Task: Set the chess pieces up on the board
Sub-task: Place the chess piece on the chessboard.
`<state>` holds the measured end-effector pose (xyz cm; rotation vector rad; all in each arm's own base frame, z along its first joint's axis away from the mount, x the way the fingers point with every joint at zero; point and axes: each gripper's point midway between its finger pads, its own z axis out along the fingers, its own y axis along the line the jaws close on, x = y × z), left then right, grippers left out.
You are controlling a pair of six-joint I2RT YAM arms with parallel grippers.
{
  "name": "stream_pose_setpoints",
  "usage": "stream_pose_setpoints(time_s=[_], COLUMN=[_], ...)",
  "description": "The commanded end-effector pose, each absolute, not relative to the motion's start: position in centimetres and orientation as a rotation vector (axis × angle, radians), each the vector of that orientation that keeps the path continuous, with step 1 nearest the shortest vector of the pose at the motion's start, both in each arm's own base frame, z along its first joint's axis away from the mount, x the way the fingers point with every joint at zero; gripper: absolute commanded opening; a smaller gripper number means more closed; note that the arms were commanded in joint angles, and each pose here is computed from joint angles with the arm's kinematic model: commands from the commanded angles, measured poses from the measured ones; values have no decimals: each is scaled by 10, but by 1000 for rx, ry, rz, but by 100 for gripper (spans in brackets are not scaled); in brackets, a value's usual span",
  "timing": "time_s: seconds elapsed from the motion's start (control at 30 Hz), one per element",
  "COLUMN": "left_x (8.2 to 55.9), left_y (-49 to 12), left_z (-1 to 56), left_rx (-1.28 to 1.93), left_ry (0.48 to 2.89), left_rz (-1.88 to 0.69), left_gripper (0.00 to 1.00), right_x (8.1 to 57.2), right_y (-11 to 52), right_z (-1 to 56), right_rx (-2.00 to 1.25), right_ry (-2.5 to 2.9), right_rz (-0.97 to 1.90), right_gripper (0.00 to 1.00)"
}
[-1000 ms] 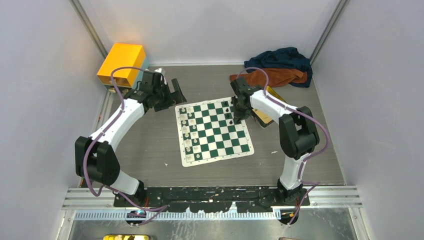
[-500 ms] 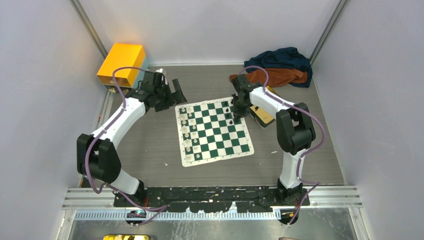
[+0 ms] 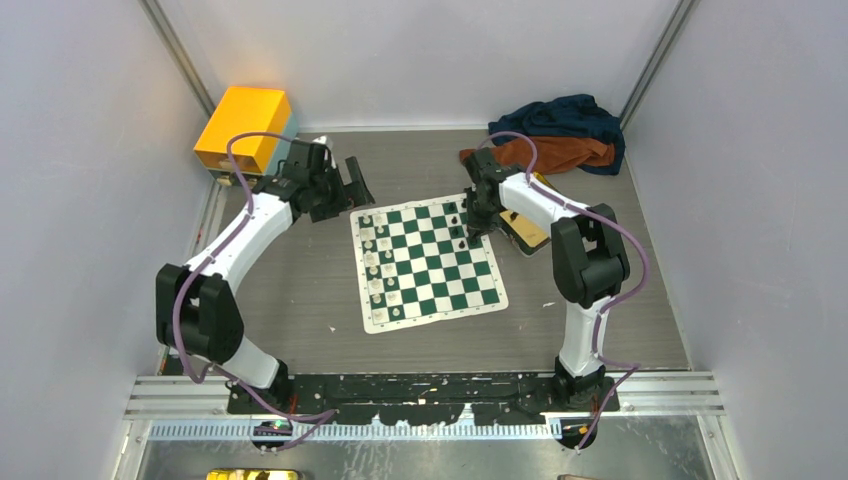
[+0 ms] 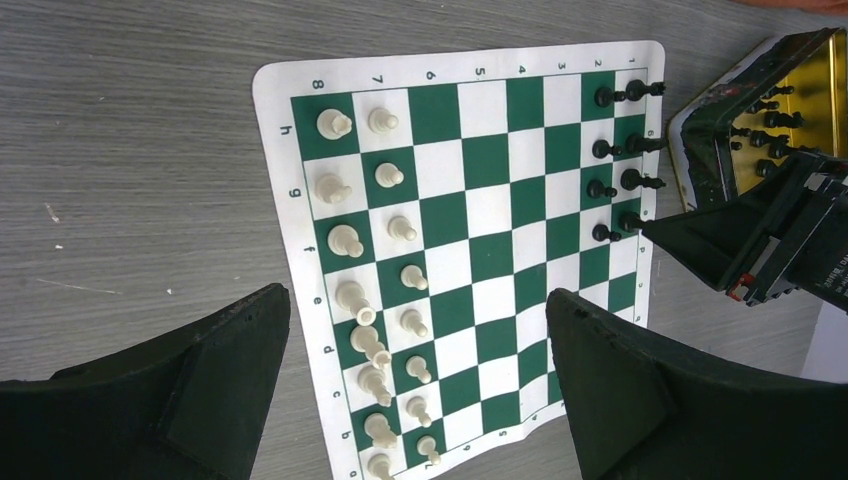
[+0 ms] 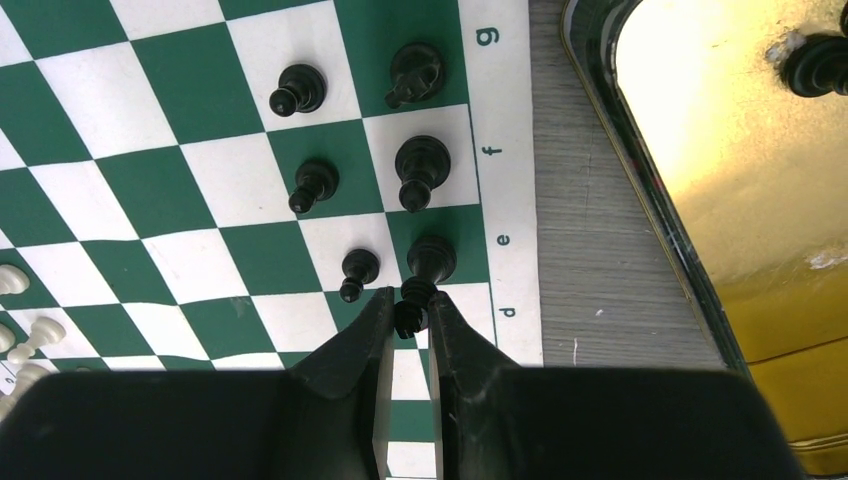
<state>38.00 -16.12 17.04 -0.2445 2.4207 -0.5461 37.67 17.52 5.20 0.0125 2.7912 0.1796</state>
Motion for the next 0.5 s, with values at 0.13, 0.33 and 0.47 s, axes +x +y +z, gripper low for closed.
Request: stream_pose_setpoints(time_s=[0.13, 0.33, 0.47], left_x=[394, 395, 396], left_y=[-169, -170, -170], left_z=[189, 188, 188], left_rx=[-217, -217, -217], left_ry=[2357, 2360, 2360], left_rz=[-582, -583, -583], left_gripper=[100, 100, 100], right_x=[387, 384, 384], right_y=[177, 181, 182], right_z=[59, 56, 56], right_rx=[39, 38, 38], right_ry=[2765, 2782, 2783], right_rz=[202, 245, 253], right_gripper=[9, 13, 17])
